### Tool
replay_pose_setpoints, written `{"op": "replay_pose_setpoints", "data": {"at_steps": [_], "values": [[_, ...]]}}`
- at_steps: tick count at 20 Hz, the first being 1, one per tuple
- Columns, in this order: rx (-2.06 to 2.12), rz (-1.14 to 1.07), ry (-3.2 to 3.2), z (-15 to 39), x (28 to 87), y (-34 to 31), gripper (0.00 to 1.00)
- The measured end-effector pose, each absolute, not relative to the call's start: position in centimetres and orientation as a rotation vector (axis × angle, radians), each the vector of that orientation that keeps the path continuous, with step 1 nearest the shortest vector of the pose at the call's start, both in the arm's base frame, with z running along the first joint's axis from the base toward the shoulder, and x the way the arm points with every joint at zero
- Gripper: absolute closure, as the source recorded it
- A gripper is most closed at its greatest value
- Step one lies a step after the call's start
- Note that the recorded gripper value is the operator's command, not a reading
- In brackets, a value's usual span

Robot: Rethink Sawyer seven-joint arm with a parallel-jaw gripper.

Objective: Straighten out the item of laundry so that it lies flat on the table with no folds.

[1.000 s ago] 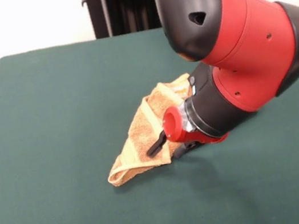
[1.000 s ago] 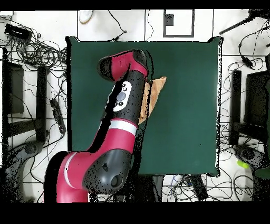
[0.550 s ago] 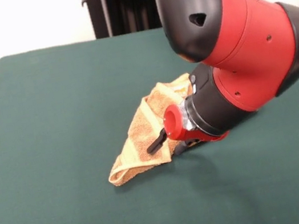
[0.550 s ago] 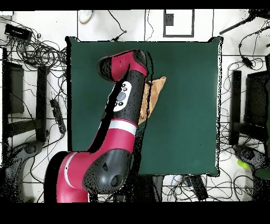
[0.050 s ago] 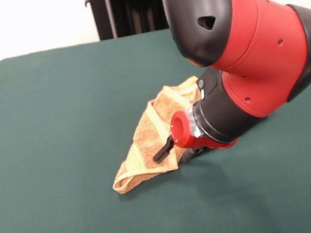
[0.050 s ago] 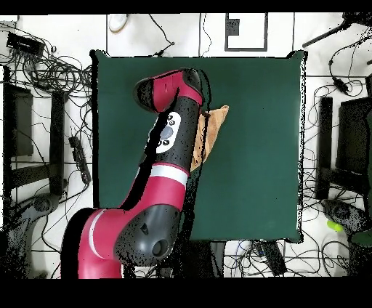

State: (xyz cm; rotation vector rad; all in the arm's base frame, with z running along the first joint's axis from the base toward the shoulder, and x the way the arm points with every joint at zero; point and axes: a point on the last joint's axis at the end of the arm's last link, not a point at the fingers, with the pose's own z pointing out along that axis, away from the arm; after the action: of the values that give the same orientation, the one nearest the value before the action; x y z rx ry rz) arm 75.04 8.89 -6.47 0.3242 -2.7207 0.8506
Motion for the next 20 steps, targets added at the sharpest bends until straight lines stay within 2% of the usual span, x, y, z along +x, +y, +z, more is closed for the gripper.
{"op": "replay_pose_setpoints", "data": {"at_steps": [18, 19, 20], "values": [[0.478, 1.012, -2.765, -6.7, 76.3, 7.2, 0.0], [0.481, 1.013, -2.768, -6.9, 76.4, 7.1, 1.0], [0.479, 1.012, -2.767, -7.0, 76.3, 7.0, 1.0]]}}
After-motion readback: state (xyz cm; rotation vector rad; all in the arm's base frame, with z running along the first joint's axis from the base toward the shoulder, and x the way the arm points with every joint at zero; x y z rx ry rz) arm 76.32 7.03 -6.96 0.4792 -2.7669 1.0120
